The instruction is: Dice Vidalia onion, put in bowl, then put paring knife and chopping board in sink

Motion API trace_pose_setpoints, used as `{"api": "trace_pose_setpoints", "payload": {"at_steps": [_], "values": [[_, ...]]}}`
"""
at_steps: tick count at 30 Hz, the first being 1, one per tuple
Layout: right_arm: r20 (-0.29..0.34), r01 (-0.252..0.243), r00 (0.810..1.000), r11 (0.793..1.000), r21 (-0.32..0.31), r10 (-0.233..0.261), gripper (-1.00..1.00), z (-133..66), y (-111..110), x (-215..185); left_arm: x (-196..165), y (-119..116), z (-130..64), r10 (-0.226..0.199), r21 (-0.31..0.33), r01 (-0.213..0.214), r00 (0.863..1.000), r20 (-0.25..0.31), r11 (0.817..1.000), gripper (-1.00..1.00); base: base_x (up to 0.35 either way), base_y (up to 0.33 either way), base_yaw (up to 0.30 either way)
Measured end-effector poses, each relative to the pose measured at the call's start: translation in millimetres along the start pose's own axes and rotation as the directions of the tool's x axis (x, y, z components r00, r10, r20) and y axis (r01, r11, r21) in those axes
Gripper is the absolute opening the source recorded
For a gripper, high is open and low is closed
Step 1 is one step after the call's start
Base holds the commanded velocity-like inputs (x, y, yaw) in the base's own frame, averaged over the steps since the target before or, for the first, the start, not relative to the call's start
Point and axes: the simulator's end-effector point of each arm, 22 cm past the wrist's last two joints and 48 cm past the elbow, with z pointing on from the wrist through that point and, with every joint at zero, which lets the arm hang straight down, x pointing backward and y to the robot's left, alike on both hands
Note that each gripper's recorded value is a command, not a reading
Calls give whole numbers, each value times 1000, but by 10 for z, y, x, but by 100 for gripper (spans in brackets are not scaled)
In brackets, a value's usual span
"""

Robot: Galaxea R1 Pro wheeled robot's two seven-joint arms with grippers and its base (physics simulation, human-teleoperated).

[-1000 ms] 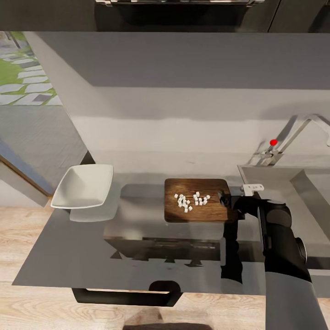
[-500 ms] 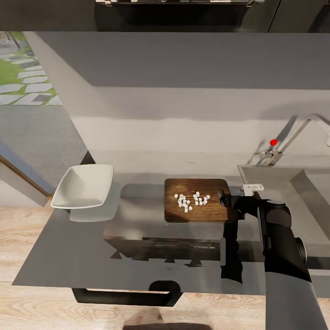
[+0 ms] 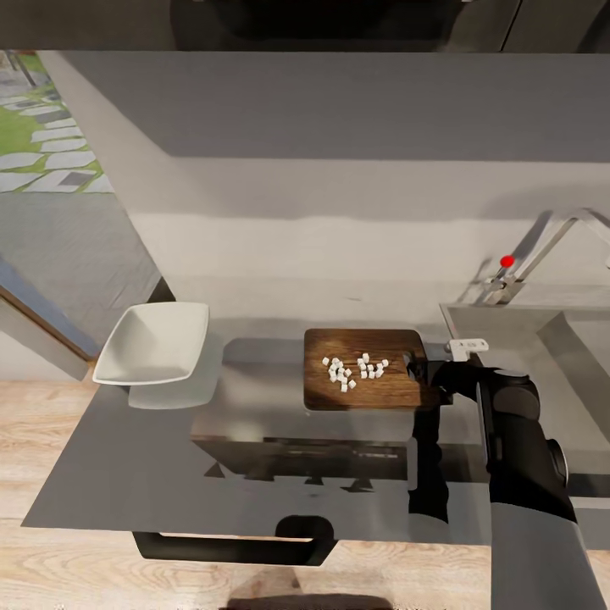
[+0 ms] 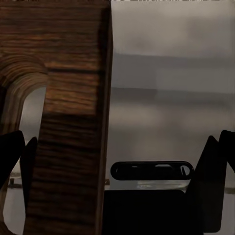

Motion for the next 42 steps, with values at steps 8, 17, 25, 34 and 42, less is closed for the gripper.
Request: {"api": "trace_pose_setpoints", "payload": {"at_steps": [8, 17, 25, 34, 42], "values": [[3, 1, 1000, 1000, 2, -1, 100, 5, -6, -4, 27, 0, 3, 1, 0, -1, 1000, -6, 1000, 100, 0, 0, 0], [3, 1, 1000, 1000, 2, -1, 100, 6, -6, -4, 28, 0, 3, 1, 0, -1, 1000, -7, 1000, 100, 0, 0, 0], [3, 3, 1000, 1000, 4, -3, -100, 7, -10, -4, 28, 1, 3, 1, 0, -1, 1000, -7, 1000, 100, 0, 0, 0], [3, 4, 1000, 1000, 5, -4, -100, 7, -14, -3, 28, 0, 3, 1, 0, -1, 1000, -7, 1000, 100, 0, 0, 0], [3, 4, 1000, 1000, 5, -4, -100, 7, -14, -4, 28, 0, 3, 2, 0, -2, 1000, -7, 1000, 100, 0, 0, 0]]}}
